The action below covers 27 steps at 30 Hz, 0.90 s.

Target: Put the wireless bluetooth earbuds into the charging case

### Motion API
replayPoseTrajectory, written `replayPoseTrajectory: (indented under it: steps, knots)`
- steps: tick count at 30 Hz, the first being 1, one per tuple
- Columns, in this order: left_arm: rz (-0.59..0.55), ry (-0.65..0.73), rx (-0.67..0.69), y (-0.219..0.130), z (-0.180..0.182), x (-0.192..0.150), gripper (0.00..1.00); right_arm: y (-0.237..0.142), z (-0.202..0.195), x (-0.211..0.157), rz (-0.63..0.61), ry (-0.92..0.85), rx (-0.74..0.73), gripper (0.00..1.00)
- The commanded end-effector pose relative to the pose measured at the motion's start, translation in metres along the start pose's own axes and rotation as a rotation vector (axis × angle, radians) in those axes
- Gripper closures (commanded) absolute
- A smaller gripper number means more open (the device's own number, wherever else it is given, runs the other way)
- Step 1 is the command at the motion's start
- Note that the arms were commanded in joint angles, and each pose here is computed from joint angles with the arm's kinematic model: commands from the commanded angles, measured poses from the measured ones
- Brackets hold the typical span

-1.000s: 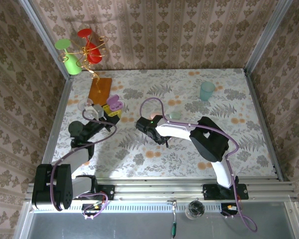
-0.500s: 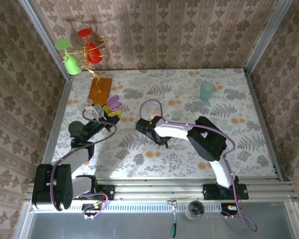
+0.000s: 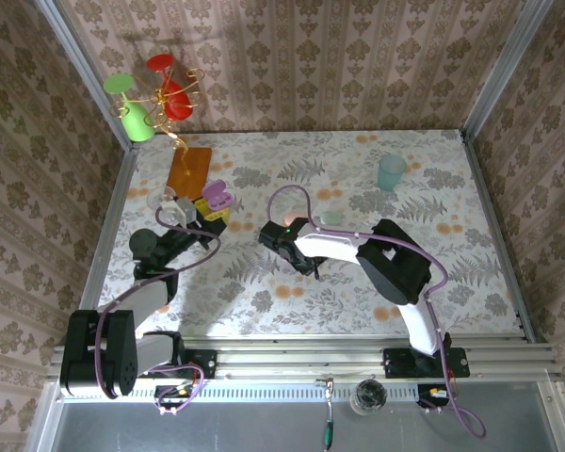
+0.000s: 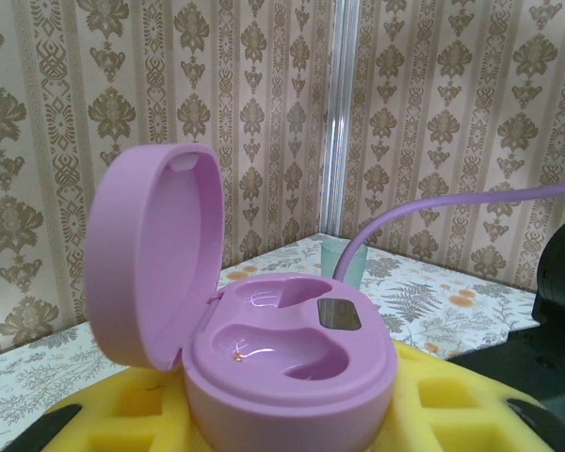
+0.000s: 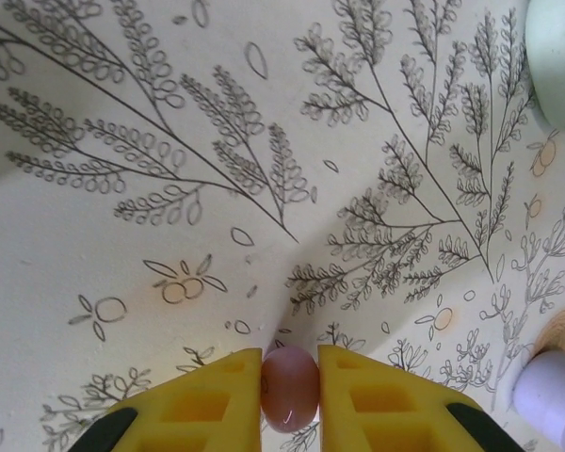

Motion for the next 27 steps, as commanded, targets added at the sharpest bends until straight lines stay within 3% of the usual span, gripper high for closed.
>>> replayPoseTrajectory:
  steps: [1, 6, 12, 21, 27]
  knots:
    - [-0.021, 0.03, -0.029, 0.001, -0.005, 0.007, 0.64, -0.02, -0.017, 0.001, -0.07, 0.14, 0.097, 0.79]
    - [-0.011, 0.04, -0.061, 0.012, -0.011, 0.005, 0.64, -0.036, -0.032, -0.001, -0.171, 0.359, 0.334, 0.79]
    - [0.002, 0.047, -0.111, 0.031, -0.021, 0.001, 0.64, -0.061, -0.053, 0.001, -0.315, 0.637, 0.731, 0.77]
    - [0.03, 0.059, -0.178, 0.057, -0.037, -0.013, 0.64, -0.099, -0.085, 0.002, -0.479, 0.847, 1.057, 0.77]
    - [0.036, 0.059, -0.208, 0.069, -0.044, -0.02, 0.64, -0.133, -0.097, 0.003, -0.576, 0.867, 1.167, 0.78]
Point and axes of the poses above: each hand's point on the last joint's axis, 136 mm out from that joint toward the fingers, its own y axis out along the fingers, its own z axis along the line the jaws close on, x = y × z, the point moved 3 cm from there along -y, back along the fingers, and after that the axes turned 8 degrees about -y, right-handed, at the moved point
